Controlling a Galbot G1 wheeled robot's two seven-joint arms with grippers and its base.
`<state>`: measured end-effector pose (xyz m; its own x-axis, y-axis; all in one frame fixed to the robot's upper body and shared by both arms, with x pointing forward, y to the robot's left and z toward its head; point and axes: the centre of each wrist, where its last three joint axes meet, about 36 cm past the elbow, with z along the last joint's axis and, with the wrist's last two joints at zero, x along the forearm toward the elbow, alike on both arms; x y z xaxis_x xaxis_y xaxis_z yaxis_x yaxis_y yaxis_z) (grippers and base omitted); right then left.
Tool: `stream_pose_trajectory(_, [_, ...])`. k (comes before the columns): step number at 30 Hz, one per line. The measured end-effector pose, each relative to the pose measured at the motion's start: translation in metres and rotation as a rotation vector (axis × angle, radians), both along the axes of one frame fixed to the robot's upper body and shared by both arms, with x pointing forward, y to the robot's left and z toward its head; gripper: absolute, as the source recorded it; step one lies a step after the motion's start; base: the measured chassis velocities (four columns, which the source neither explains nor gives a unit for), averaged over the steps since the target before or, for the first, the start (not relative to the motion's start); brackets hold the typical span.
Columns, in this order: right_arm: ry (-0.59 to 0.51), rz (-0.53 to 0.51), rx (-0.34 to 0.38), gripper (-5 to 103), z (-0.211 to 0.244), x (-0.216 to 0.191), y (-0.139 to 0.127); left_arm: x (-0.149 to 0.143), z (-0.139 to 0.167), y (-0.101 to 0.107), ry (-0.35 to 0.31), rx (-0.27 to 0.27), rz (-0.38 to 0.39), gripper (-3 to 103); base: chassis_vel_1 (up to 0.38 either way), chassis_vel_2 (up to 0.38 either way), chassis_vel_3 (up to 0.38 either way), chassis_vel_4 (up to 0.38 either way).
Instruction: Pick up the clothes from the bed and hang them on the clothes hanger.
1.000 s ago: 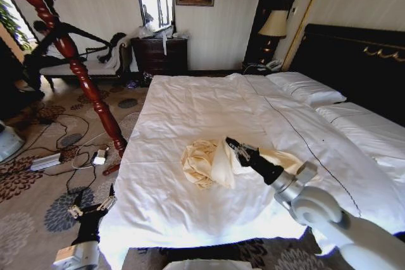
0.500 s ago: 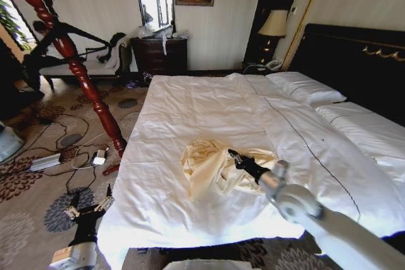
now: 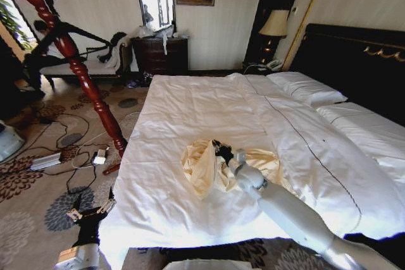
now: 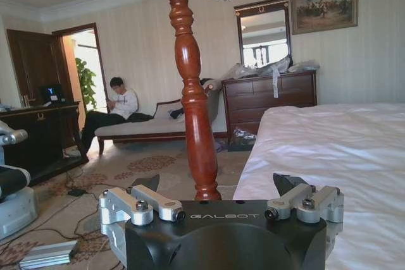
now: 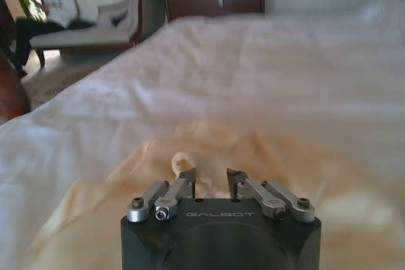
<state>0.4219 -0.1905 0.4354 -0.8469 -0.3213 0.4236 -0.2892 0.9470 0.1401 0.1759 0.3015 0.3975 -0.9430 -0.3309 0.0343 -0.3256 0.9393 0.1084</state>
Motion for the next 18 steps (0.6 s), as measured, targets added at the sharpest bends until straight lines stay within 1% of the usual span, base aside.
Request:
stream_pose_trajectory(1, [0.000,0.000,0.000,25,0.000,0.000,0.000,0.000,0.000,0.000,0.000,0.000,0.000,100,0.000,0.000,0.000,0.000])
stream_pose_trajectory(3, [0.076,0.001,0.071,36,0.016,-0.022,0.003,0.000,-0.002,-0.001,0.003,-0.002,0.001,100,0.000,0.000,0.000,0.000])
stream_pose_trajectory(5, [0.086,-0.003,0.100,46,0.023,-0.032,0.003,0.001,-0.003,-0.001,0.005,-0.002,0.000,100,0.000,0.000,0.000,0.000])
stream_pose_trajectory(7, [0.076,-0.012,0.112,46,0.026,-0.037,0.002,0.001,-0.004,-0.002,0.006,-0.003,-0.001,100,0.000,0.000,0.000,0.000])
stream_pose_trajectory(8, [0.055,-0.023,0.118,51,0.027,-0.041,0.000,0.001,-0.004,-0.003,0.006,-0.004,-0.002,100,0.000,0.000,0.000,0.000])
stream_pose_trajectory(11, [-0.069,-0.063,0.126,68,0.023,-0.048,-0.011,0.001,-0.005,-0.003,0.004,-0.005,-0.003,100,0.000,0.000,0.000,0.000])
stream_pose_trajectory(12, [-0.069,-0.063,0.126,68,0.023,-0.048,-0.011,0.001,-0.005,-0.003,0.004,-0.005,-0.003,100,0.000,0.000,0.000,0.000])
stream_pose_trajectory(13, [-0.112,-0.069,0.126,68,0.021,-0.049,-0.015,0.001,-0.005,-0.003,0.005,-0.004,-0.003,100,0.000,0.000,0.000,0.000])
stream_pose_trajectory(14, [-0.158,-0.077,0.115,79,0.015,-0.050,-0.020,0.001,-0.005,-0.003,0.004,-0.004,-0.004,100,0.000,0.000,0.000,0.000])
stream_pose_trajectory(15, [-0.174,-0.084,0.106,79,0.013,-0.052,-0.023,0.001,-0.005,-0.003,0.004,-0.003,-0.004,100,0.000,0.000,0.000,0.000])
stream_pose_trajectory(17, [-0.176,-0.105,0.083,90,0.008,-0.055,-0.026,0.002,-0.005,-0.003,0.003,-0.003,-0.005,100,0.000,0.000,0.000,0.000])
stream_pose_trajectory(18, [-0.176,-0.105,0.083,90,0.008,-0.055,-0.026,0.002,-0.005,-0.003,0.003,-0.003,-0.005,100,0.000,0.000,0.000,0.000])
